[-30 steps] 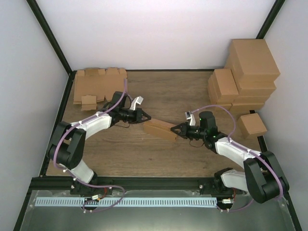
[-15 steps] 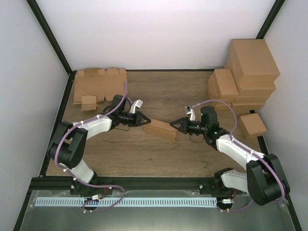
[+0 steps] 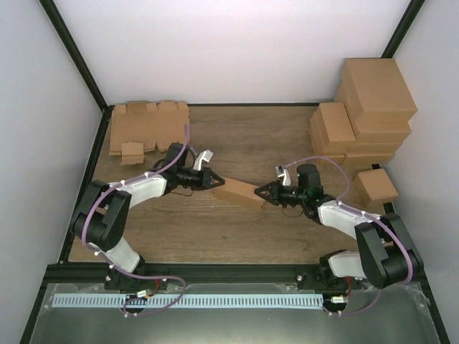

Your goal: Fold the paper box

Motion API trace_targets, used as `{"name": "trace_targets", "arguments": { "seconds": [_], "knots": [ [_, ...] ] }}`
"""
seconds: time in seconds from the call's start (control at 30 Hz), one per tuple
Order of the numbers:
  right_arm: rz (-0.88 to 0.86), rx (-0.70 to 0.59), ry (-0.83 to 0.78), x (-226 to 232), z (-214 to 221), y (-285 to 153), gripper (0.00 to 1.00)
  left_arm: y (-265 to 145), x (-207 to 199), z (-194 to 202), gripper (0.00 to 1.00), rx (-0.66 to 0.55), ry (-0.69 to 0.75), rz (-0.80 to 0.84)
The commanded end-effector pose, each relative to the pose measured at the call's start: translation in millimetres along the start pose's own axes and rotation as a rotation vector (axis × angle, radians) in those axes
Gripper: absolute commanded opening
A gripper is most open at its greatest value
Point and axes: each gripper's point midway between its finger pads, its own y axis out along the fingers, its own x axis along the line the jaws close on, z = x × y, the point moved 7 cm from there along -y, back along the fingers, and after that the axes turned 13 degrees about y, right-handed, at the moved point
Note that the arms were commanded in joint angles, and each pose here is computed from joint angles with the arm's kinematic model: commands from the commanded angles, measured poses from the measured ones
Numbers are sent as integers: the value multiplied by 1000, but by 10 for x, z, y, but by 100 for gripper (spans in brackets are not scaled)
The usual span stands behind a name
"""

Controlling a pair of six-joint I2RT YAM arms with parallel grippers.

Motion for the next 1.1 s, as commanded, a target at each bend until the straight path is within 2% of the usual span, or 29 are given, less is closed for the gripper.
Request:
{"name": "trace_targets", "arguments": {
  "seconds": [0.0, 0.23, 0.37, 0.53, 0.87, 1.07],
  "knots": [
    [-9, -13, 0, -77, -26, 13, 1, 55, 158, 163, 4, 41, -44, -35],
    [-48, -6, -22, 64, -62, -1, 1, 2, 38, 17, 4, 25, -20, -21],
    [-44, -32, -53, 231, -120, -89, 1, -100, -92, -183, 10, -6, 9, -20],
    [-50, -56, -71, 325, -181, -178, 1, -210, -104, -325, 11, -31, 17, -31],
    [-47, -3, -25, 73, -161, -37, 1, -62, 176, -78, 4, 8, -39, -9],
    [-39, 21, -1, -70, -149, 32, 1, 21, 326, 71, 4, 31, -61, -15]
  ]
}}
